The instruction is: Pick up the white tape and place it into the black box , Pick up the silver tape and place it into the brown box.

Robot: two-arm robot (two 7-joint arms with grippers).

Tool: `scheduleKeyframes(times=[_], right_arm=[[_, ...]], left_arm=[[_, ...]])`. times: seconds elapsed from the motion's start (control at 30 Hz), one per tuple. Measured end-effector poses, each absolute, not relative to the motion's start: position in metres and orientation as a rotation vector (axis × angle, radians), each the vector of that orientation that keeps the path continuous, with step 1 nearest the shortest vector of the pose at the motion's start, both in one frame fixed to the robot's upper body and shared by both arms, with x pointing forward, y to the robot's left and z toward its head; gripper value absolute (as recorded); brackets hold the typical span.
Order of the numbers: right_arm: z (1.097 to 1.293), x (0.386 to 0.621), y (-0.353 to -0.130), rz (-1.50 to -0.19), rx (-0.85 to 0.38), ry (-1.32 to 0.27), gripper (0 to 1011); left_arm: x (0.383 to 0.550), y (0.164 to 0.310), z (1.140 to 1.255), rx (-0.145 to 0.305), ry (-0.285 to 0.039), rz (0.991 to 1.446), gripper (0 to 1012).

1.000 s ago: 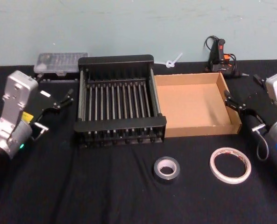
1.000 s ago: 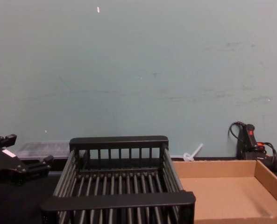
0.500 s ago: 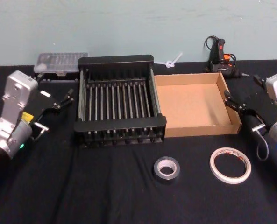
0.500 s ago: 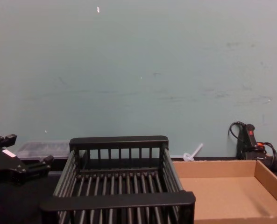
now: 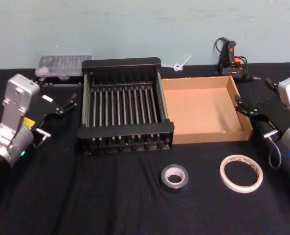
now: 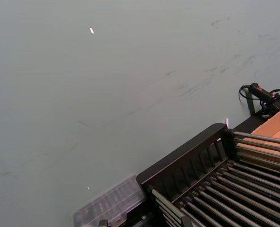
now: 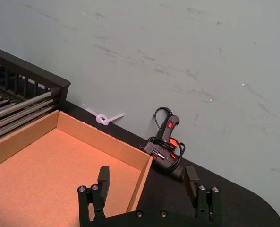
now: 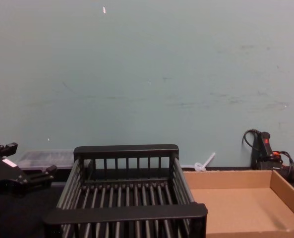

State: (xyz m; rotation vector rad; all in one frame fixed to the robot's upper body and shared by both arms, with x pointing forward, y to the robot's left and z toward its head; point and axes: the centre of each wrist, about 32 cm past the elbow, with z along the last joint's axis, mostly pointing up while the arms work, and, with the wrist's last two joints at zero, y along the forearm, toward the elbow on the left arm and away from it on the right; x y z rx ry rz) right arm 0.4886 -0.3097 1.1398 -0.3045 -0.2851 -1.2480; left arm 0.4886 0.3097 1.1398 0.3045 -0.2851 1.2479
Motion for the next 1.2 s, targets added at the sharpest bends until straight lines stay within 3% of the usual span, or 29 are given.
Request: scheduleKeyframes(times=[0.67, 1.2], right_arm=[[1.158, 0.477, -0.320, -1.220, -0.303, -0.258, 1002], [1.184, 0.435, -0.346, -1.167, -0.353, -0.083, 1002]], left_arm=[[0.489, 0.310, 1.140, 0.304, -0.285, 1.248, 1001], [0.489, 0.310, 1.140, 0.304, -0.285, 1.248, 1001]])
